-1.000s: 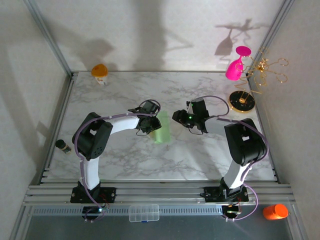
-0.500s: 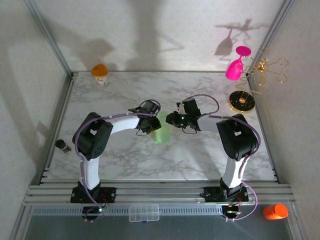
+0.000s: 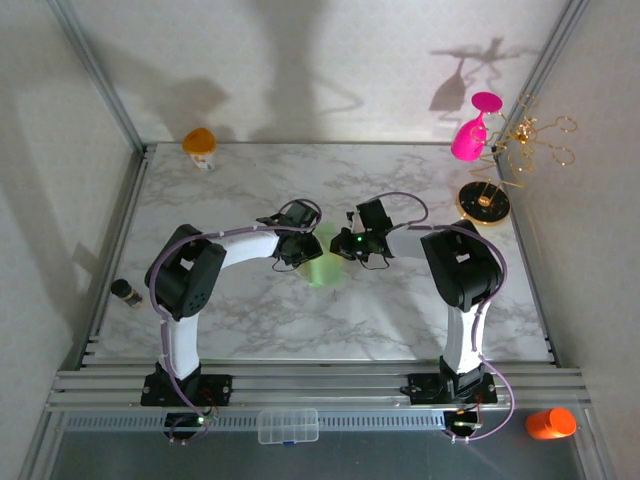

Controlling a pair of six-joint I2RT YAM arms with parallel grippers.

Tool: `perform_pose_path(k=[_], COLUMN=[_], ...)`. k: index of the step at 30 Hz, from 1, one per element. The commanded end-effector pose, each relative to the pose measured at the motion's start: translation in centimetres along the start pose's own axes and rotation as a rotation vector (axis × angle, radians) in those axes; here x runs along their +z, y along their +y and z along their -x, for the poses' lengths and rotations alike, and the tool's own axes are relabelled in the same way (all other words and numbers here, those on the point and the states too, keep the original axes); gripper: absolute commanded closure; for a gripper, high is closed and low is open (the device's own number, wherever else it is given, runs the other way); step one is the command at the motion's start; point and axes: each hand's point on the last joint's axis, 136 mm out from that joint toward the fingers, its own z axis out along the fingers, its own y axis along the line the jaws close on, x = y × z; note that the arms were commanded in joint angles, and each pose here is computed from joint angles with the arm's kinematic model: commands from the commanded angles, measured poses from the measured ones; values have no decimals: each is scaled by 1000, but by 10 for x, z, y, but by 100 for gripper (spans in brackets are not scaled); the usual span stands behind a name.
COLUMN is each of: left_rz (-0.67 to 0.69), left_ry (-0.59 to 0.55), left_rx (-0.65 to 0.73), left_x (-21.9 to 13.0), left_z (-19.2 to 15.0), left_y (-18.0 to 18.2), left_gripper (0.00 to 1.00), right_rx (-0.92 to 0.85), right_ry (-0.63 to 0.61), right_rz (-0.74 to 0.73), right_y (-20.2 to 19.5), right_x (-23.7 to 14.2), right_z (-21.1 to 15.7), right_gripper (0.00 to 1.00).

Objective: Fold a paper plane with a square sheet of paper (pick it up from the middle)
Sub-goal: Hold the square sheet of paper at the center of the table.

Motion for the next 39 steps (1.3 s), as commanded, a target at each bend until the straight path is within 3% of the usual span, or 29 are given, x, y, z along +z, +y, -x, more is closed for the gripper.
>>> perform_pose_path(k=[1, 9, 16, 20, 25, 34, 39], left_rz=[239, 185, 32, -98, -288, -161, -163], left_ry=[70, 1, -187, -206, -54, 41, 71], left_rx=[2, 13, 22, 34, 25, 12, 18], left_x=[36, 16, -57, -78, -61, -16, -7], left_z=[-29, -5, 55, 64, 37, 12, 6], left_y=[72, 48, -10, -37, -69, -40, -38], left_gripper=[63, 61, 54, 56, 63, 80, 80], right_rx=[9, 38, 76, 82, 95, 104, 106], right_ry=[50, 117, 160, 162, 160, 168, 174], right_rz=[-68, -215, -287, -317, -332, -360, -372], right_y=[-14, -56, -86, -95, -99, -107, -111], right_x=[8, 13, 19, 19, 21, 20, 19], right_z=[-11, -35, -57, -61, -62, -66, -69], right_gripper=[92, 93, 94, 95, 96, 97, 98])
